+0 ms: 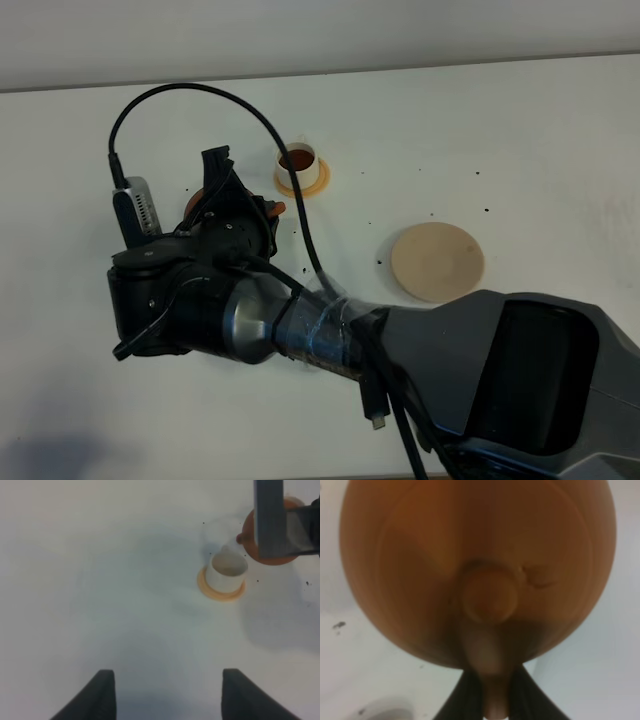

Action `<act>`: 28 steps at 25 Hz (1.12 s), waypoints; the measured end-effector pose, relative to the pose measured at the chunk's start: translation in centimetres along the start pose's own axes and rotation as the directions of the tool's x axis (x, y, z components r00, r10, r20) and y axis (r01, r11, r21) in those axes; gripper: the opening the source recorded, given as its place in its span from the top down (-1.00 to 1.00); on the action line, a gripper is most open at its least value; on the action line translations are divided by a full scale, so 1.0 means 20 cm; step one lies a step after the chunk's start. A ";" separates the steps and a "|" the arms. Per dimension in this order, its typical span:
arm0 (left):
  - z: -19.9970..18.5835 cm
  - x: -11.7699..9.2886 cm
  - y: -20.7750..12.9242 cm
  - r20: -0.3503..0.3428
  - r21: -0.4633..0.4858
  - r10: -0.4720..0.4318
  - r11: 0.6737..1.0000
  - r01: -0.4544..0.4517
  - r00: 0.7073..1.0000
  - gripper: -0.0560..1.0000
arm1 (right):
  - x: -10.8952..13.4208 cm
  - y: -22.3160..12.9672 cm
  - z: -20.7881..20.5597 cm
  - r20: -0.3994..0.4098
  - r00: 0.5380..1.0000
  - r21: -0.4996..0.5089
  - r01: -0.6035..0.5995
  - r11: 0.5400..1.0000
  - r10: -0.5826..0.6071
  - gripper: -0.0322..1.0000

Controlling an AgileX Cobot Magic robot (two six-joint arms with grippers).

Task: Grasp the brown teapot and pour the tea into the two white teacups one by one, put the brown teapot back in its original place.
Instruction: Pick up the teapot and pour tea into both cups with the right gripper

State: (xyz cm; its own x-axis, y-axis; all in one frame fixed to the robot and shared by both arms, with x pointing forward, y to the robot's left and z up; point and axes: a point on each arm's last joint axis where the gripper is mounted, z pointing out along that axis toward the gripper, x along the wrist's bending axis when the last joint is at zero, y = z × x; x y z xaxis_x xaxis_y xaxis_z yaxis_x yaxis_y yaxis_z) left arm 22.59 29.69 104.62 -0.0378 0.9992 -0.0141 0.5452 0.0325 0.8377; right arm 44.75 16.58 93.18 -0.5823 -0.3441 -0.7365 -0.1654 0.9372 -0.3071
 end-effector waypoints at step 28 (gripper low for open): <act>0.00 0.00 0.00 0.000 0.000 0.000 1.000 0.000 1.000 0.00 | 0.05 0.08 0.03 0.185 0.950 0.082 0.241 0.967 -0.253 0.76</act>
State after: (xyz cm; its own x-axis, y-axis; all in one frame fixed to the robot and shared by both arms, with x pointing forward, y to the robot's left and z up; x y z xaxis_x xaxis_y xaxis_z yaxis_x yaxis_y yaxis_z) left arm 22.59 29.69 104.62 -0.0378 0.9992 -0.0141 0.5452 0.0325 0.8377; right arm 44.36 17.78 91.55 -0.3644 -0.5741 -0.7332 -0.2353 0.8186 -0.5240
